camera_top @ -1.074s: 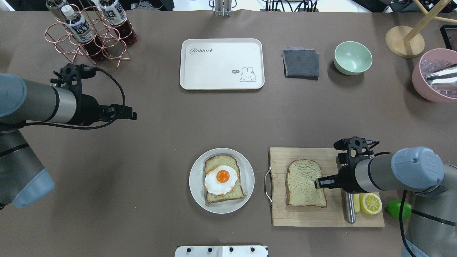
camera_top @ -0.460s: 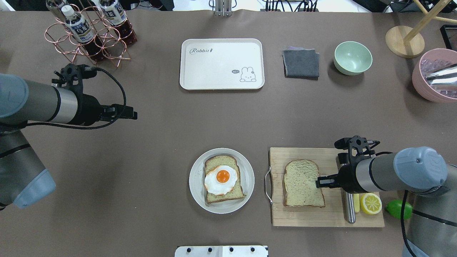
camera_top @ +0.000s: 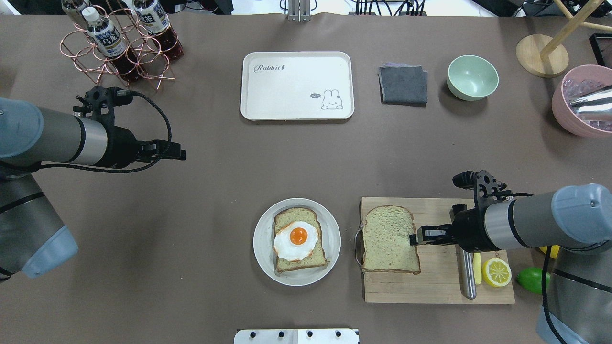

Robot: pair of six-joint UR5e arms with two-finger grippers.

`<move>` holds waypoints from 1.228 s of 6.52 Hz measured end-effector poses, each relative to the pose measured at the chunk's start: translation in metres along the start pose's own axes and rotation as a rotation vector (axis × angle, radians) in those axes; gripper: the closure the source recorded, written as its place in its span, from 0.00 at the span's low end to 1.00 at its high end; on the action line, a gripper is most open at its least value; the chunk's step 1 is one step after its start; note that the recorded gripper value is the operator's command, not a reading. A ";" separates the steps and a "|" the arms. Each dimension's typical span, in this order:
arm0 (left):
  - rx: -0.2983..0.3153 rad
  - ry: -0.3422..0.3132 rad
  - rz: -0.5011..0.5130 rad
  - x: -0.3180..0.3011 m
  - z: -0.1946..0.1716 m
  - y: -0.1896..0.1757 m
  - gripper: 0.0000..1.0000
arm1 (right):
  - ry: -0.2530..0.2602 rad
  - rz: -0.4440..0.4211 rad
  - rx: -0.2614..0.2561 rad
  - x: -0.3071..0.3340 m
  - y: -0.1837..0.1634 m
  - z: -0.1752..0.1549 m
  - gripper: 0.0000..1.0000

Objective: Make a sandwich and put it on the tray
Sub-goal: 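Lift the bread with the right gripper and lay it on the egg toast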

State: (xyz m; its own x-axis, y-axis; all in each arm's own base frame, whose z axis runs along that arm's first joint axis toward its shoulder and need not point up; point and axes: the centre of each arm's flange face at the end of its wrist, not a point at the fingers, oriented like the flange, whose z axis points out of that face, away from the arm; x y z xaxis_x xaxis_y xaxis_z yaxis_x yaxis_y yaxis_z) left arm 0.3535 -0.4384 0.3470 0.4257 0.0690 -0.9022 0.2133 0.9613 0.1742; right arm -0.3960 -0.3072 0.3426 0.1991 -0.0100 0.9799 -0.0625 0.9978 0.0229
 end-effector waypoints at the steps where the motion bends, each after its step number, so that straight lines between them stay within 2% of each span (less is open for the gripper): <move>1: -0.002 -0.002 0.000 -0.001 0.002 0.000 0.03 | -0.030 0.004 0.007 -0.024 0.009 0.019 1.00; 2: -0.005 -0.003 0.000 0.000 0.006 0.000 0.03 | -0.037 0.001 0.014 -0.047 0.021 0.039 1.00; 5: -0.011 -0.007 -0.001 -0.001 0.011 0.001 0.03 | 0.008 -0.010 0.046 -0.106 0.042 0.099 1.00; 8: -0.013 -0.012 -0.002 -0.003 0.013 0.002 0.03 | 0.035 -0.024 0.076 -0.104 0.028 0.112 1.00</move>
State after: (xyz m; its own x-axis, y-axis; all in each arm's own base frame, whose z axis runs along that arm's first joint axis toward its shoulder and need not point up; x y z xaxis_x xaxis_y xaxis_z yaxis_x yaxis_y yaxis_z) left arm 0.3637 -0.4405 0.3555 0.4356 0.0637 -0.8979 0.2025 0.9650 0.1667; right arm -0.5282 -0.2856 0.2635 0.2357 -0.0301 0.9714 -0.1308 0.9894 0.0624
